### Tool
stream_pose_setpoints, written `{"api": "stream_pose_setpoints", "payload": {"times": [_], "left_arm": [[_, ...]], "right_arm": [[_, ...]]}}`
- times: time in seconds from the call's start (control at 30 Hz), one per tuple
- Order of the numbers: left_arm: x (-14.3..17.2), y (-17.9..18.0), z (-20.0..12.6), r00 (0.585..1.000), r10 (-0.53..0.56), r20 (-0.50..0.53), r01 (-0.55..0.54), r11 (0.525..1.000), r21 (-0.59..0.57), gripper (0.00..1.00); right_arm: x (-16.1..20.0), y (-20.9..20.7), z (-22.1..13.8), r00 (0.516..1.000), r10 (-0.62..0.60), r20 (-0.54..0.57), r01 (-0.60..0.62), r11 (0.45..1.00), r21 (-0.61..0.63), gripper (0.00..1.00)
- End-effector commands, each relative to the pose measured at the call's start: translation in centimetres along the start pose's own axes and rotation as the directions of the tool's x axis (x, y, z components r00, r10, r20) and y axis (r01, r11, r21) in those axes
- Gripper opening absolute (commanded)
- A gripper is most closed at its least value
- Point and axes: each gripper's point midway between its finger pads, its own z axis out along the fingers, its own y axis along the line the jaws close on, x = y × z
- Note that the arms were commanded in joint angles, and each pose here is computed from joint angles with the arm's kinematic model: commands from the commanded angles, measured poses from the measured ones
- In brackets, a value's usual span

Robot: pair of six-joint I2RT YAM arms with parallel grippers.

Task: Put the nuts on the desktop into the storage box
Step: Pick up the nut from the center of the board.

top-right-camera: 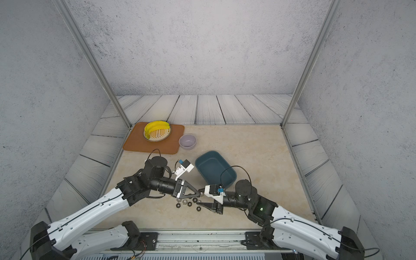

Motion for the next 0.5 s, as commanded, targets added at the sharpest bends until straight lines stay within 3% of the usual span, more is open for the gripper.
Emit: {"api": "stream_pose_setpoints", "payload": {"times": [0.0, 0.27, 0.47], "left_arm": [[0.1, -0.6, -0.3, 1.0, 0.027, 0.002, -0.027, 0.999, 0.029, 0.15], [0.0, -0.7, -0.1, 1.0, 0.023, 0.002, -0.023, 0.999, 0.044, 0.15], [-0.1, -1.0, -0.2, 1.0, 0.026, 0.008, -0.026, 0.998, 0.059, 0.15]], "right_arm": [[-2.0, 0.5, -0.4, 0.999, -0.013, 0.045, 0.014, 1.0, -0.027, 0.51], [-3.2, -0.2, -0.9, 0.997, -0.011, 0.074, 0.01, 1.0, 0.018, 0.57], [-4.8, -0.1, -1.0, 0.993, -0.012, 0.117, 0.011, 1.0, 0.008, 0.53]]}}
